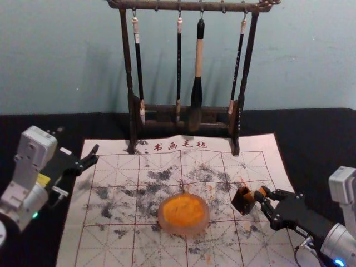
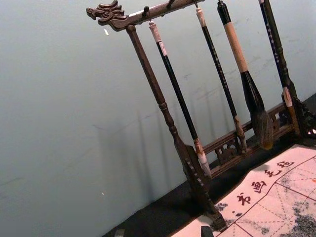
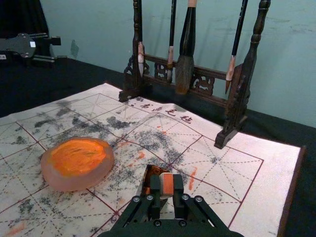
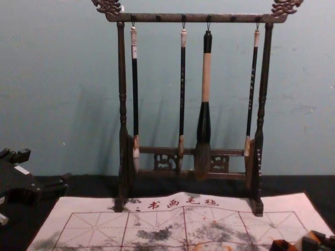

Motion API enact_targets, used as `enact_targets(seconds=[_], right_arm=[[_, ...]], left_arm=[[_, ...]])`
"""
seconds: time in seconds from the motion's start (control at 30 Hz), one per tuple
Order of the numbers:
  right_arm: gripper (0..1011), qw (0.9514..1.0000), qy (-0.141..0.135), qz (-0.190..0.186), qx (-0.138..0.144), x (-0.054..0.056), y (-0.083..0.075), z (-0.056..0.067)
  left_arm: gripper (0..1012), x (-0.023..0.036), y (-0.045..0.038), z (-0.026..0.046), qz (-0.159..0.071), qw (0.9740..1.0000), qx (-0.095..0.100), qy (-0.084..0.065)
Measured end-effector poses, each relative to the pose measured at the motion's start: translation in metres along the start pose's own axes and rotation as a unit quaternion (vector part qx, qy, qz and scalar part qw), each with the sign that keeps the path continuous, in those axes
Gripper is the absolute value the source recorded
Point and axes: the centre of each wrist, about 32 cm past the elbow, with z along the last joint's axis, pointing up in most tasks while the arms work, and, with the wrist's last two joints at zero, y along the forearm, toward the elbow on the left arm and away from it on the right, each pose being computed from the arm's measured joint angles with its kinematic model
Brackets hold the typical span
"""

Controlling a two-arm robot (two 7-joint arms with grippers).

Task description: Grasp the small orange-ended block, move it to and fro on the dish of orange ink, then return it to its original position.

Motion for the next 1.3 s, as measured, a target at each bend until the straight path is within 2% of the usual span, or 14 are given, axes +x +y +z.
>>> enact_targets(seconds=[0.93,1.3], right_arm=[[123,1.0000,0.000,0.000,0.000,0.000,0.000,0.000],[121,0.9998,0.007,0.010,0.014,-0.002,0.004,0.012]], left_arm=[[1001,0.0000,0.0000,0.0000,0.000,1.0000,0.000,0.000],[1001,0.0000,0.0000,0.0000,0.000,1.0000,0.000,0.000]])
